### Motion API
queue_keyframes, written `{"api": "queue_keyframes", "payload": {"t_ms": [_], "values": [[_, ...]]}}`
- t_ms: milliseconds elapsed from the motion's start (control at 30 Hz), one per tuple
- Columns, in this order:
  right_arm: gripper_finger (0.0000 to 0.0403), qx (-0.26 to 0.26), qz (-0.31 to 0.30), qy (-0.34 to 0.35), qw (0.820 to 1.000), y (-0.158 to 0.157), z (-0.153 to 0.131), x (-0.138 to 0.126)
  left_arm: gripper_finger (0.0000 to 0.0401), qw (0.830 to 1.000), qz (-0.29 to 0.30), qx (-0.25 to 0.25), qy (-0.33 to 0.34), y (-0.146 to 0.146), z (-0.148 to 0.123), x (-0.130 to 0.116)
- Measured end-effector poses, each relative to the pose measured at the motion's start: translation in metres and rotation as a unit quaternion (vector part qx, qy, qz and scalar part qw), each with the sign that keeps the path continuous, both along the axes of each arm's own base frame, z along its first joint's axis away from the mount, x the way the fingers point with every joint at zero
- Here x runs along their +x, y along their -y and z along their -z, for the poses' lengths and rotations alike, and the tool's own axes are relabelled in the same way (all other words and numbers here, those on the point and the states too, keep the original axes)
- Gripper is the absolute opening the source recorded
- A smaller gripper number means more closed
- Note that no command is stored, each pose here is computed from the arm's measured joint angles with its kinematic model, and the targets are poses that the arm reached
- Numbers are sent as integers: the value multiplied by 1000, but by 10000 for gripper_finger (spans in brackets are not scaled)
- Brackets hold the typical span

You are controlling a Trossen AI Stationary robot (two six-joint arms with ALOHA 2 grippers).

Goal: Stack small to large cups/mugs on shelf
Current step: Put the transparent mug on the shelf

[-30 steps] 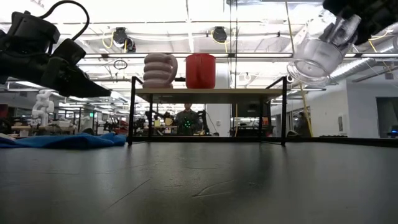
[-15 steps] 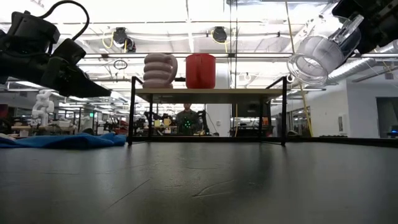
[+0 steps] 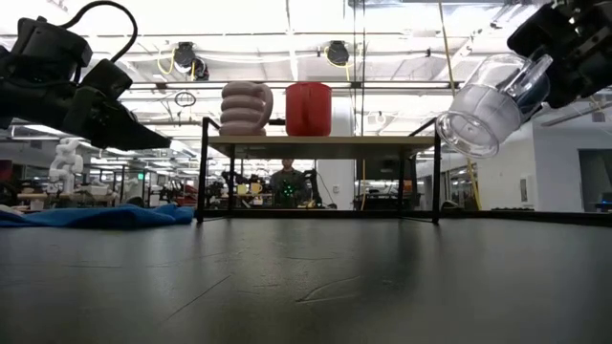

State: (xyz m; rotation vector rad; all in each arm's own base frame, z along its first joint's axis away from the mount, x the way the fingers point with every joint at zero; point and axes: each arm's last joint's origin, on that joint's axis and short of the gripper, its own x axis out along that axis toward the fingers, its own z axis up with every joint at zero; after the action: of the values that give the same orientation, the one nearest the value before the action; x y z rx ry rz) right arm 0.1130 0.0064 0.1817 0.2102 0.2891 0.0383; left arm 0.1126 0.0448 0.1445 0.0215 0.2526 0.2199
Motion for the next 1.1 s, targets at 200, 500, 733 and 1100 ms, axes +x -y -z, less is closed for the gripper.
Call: {"api": "queue_keyframes", "payload": {"t_ms": [200, 500, 733, 1100], "values": [[0, 0, 0, 2, 1000, 0, 7, 1, 31, 1000, 0, 0, 0, 0, 0, 0], [0, -2, -1, 1, 1000, 0, 8, 1, 31, 1000, 0, 0, 0, 0, 0, 0], [0, -4, -1, 1, 1000, 0, 8, 1, 31, 1000, 0, 2, -1, 0, 0, 0], [0, -5, -2, -2, 1000, 0, 8, 0, 31, 1000, 0, 1, -1, 0, 0, 0]]}}
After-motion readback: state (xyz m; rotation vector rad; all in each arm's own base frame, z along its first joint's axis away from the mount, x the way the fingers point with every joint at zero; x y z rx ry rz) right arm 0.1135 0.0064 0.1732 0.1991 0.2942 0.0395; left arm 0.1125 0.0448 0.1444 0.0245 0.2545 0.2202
